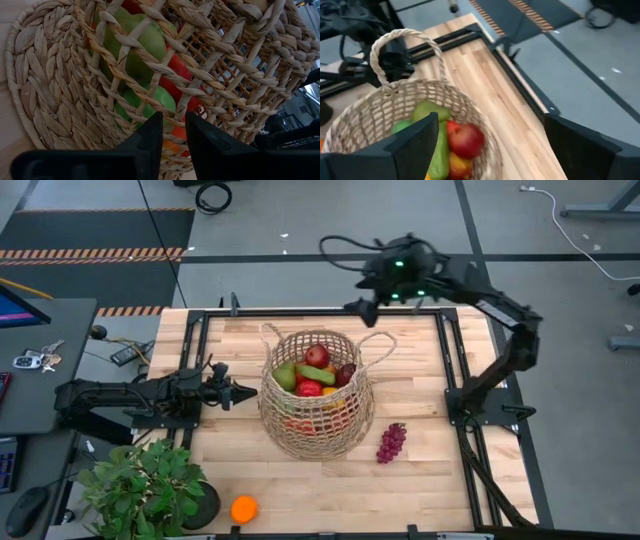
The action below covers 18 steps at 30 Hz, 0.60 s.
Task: Build produce basket
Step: Put the orange tangerine into the basket
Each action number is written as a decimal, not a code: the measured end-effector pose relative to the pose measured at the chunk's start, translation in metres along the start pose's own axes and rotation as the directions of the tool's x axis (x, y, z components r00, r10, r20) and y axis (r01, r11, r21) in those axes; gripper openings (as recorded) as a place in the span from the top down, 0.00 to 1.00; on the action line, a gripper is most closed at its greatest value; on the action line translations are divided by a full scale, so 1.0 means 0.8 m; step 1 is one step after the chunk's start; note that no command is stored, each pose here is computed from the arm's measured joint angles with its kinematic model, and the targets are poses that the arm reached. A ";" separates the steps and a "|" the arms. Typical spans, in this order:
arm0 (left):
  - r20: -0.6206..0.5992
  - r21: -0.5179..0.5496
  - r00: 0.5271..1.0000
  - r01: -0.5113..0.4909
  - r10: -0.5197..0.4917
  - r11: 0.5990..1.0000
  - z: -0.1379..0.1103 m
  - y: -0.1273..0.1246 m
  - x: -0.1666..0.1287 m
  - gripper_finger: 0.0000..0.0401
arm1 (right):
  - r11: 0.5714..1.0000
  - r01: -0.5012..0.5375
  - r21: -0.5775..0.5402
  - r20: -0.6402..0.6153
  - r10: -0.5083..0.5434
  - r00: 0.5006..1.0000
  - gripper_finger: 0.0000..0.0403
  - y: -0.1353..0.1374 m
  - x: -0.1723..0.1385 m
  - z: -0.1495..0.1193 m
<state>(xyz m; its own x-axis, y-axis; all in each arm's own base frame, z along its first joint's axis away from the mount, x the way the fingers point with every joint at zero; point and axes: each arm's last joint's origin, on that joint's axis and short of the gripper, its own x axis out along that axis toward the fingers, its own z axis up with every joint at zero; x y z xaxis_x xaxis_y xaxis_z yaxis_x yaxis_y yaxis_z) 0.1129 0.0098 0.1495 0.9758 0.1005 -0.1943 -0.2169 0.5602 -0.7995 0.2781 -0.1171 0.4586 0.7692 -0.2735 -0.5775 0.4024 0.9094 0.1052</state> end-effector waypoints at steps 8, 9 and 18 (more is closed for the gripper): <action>0.000 0.000 1.000 0.000 0.000 1.000 0.000 0.000 0.000 0.77 | 0.987 0.055 0.150 0.045 -0.062 0.997 0.13 -0.003 -0.063 -0.025; -0.001 0.000 1.000 0.000 0.000 1.000 0.000 0.000 0.000 0.77 | 0.984 0.054 0.171 0.042 -0.062 0.997 0.14 -0.003 -0.066 -0.030; 0.000 0.000 1.000 0.000 0.000 1.000 0.000 0.000 0.000 0.78 | 0.918 0.008 0.396 0.015 -0.015 1.000 0.14 0.017 -0.091 -0.105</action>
<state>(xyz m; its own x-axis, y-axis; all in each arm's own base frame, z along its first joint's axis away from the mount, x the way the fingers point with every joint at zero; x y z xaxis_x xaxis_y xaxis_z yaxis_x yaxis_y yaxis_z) 0.1129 0.0098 0.1495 0.9757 0.1005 -0.1946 -0.2171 0.5605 -0.7992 0.1856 -0.0586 0.4340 0.7706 -0.2917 -0.5666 0.5720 0.7086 0.4131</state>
